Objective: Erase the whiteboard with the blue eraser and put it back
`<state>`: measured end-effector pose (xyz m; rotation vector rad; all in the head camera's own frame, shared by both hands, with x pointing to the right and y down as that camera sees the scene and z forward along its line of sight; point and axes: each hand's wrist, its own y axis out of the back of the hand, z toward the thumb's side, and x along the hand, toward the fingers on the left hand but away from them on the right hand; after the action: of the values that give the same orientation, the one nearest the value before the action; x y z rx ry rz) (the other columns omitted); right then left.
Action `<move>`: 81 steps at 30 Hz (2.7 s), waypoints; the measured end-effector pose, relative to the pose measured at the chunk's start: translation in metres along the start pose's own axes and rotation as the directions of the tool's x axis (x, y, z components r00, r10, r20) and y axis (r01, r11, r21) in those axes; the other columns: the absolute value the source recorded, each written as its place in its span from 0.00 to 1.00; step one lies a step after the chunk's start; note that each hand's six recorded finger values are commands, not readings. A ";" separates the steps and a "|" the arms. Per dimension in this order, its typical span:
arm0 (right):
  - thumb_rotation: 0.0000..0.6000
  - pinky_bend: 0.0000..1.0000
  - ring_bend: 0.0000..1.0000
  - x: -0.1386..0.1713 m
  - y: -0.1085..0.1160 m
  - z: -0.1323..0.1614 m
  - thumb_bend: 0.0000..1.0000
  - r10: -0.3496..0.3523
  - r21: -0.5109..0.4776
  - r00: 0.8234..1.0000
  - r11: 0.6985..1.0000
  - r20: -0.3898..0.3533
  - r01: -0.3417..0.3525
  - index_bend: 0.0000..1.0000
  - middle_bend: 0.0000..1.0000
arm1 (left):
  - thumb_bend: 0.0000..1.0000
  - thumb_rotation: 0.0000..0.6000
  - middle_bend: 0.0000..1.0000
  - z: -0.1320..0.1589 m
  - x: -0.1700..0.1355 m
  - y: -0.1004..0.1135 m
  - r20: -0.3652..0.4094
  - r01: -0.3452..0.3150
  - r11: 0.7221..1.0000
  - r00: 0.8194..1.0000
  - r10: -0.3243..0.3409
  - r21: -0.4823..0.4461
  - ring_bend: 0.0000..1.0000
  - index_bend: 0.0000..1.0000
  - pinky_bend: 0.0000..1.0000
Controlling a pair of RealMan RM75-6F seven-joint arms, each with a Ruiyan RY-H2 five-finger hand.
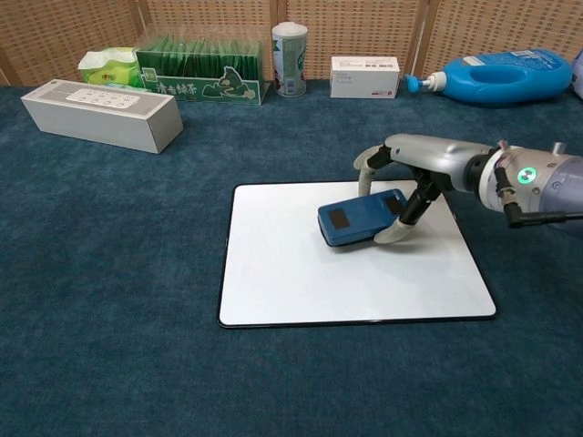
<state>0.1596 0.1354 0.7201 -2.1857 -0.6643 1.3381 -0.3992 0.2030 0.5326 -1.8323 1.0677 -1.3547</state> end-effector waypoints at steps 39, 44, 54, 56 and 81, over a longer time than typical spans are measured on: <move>1.00 0.00 0.00 0.028 0.029 -0.035 0.16 -0.024 -0.026 0.998 0.999 0.062 0.026 0.77 0.13 | 0.32 1.00 0.07 0.004 0.007 -0.002 0.018 0.002 1.000 1.000 -0.002 0.004 0.03 0.20 0.00; 1.00 0.00 0.00 0.021 0.018 -0.015 0.16 -0.002 -0.026 1.000 1.000 0.019 0.002 0.77 0.13 | 0.32 1.00 0.07 0.002 0.005 -0.002 0.012 0.004 1.000 1.000 -0.004 0.001 0.04 0.20 0.00; 1.00 0.00 0.00 0.020 -0.006 -0.009 0.16 0.034 -0.019 0.999 0.999 0.014 -0.033 0.77 0.13 | 0.32 1.00 0.07 -0.001 0.004 -0.001 0.008 -0.001 1.000 1.000 0.001 0.000 0.04 0.20 0.00; 1.00 0.00 0.00 0.021 -0.008 -0.014 0.16 0.034 -0.011 0.999 0.999 0.025 -0.034 0.77 0.13 | 0.32 1.00 0.07 0.001 0.004 -0.001 0.014 -0.001 1.000 1.000 0.001 0.000 0.04 0.20 0.00; 1.00 0.00 0.00 0.058 0.060 -0.087 0.16 -0.109 0.035 0.981 0.994 0.161 0.105 0.77 0.13 | 0.32 1.00 0.07 0.016 0.009 -0.002 0.048 -0.004 1.000 0.999 0.003 0.007 0.04 0.20 0.00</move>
<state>0.2701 0.1123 0.6783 -2.0045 -0.8091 1.4710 -0.3826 0.1964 0.5334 -1.8481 1.0397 -1.3038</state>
